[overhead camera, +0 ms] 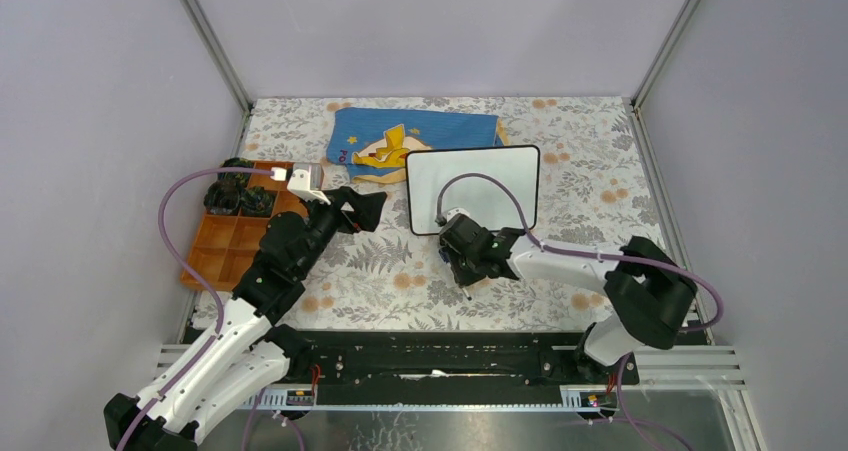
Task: Write a sentence on the whiteboard
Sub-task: Open the whiteboard marker at the center of the board.
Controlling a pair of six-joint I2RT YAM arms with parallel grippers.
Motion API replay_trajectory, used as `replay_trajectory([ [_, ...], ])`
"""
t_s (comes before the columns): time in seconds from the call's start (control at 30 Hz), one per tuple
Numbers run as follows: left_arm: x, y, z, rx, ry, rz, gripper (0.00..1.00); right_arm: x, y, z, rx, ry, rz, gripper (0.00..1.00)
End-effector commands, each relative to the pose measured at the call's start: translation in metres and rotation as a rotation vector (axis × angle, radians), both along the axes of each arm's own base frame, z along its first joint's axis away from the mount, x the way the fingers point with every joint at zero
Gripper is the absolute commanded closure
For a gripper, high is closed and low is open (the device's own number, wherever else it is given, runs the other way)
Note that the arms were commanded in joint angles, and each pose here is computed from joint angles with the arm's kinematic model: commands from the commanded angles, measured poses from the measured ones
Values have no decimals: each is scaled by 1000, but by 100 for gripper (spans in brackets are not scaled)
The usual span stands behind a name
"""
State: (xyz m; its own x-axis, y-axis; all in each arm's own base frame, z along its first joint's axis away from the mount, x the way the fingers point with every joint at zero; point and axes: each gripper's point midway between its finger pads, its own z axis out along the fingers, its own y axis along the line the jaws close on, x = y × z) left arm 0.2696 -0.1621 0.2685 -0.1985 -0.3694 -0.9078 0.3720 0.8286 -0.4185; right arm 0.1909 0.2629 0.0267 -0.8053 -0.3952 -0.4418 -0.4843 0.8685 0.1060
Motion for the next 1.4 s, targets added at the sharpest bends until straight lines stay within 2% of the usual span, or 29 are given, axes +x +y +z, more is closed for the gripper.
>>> replay_trajectory([
  [0.0, 1, -1, 24, -17, -67, 1, 1, -8, 14, 30, 132, -20, 9, 100],
  [0.5, 2, 0, 22, -16, -64, 5, 1, -25, 22, 68, 365, -53, 23, 100],
  [0.8, -3, -6, 26, -33, -89, -38, 1, -38, 20, 112, 534, -134, 75, 100],
  [0.9, -12, -16, 35, -71, -138, -107, 1, -39, 16, 132, 609, -194, 79, 100],
  [1.07, -45, -47, 47, -132, -230, -359, 1, -38, 14, 163, 738, -306, 89, 100],
  [1.23, -69, -69, 51, -169, -224, -547, 1, -40, 18, 187, 831, -367, 134, 100],
  [1.37, -78, -84, 55, -257, -160, -648, 1, -38, 23, 208, 889, -426, 156, 100],
])
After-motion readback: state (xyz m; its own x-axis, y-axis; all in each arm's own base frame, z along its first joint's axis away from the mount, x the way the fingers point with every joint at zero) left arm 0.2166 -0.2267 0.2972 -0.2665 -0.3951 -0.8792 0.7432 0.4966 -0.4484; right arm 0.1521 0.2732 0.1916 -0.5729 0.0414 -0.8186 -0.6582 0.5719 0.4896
